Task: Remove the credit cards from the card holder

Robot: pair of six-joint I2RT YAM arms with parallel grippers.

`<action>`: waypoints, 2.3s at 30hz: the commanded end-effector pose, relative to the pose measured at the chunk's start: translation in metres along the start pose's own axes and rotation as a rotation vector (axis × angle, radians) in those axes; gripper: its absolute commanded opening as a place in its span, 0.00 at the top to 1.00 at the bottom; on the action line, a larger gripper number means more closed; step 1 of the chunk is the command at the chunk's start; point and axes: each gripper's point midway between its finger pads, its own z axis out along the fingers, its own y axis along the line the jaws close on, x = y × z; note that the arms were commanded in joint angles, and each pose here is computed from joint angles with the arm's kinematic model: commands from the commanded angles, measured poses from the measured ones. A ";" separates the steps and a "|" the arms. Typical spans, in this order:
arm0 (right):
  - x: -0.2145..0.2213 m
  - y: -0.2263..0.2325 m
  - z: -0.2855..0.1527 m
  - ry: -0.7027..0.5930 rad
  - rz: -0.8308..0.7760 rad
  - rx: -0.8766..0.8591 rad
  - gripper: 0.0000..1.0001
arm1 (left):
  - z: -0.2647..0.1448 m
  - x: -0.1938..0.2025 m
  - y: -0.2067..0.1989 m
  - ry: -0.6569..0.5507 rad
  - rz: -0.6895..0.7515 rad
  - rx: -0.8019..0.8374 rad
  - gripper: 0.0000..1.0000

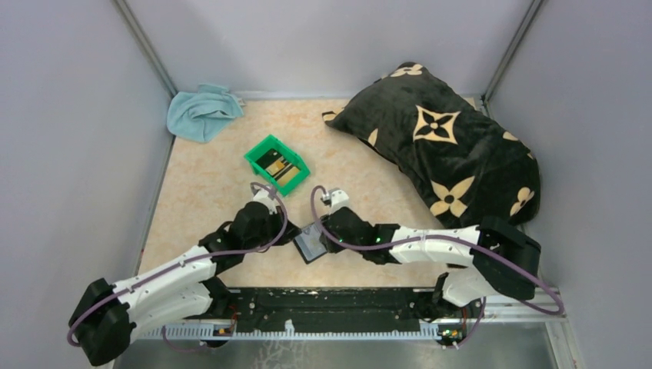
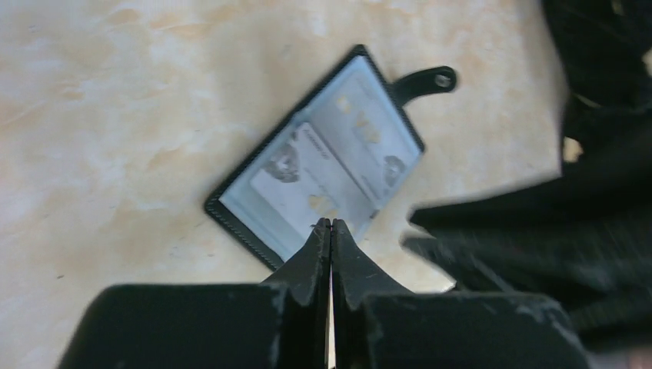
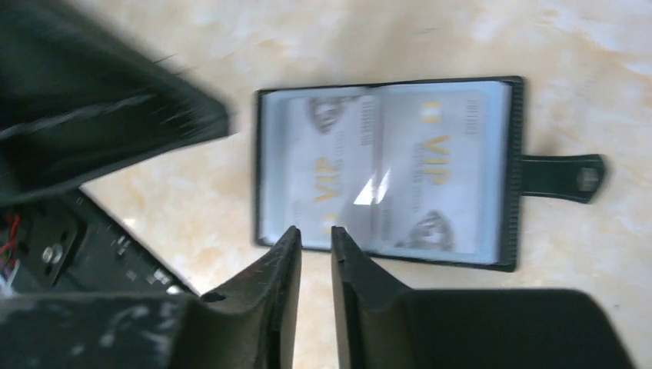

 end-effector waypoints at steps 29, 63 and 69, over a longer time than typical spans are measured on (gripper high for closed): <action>-0.025 -0.046 0.027 -0.042 0.156 -0.115 0.59 | 0.034 0.057 0.023 0.135 -0.139 -0.029 1.00; -0.028 -0.065 0.026 -0.076 0.243 -0.146 0.59 | 0.058 0.020 0.005 0.123 -0.070 0.056 1.00; -0.019 -0.068 0.033 -0.050 0.245 -0.142 0.59 | 0.062 0.027 0.016 0.138 -0.085 0.035 1.00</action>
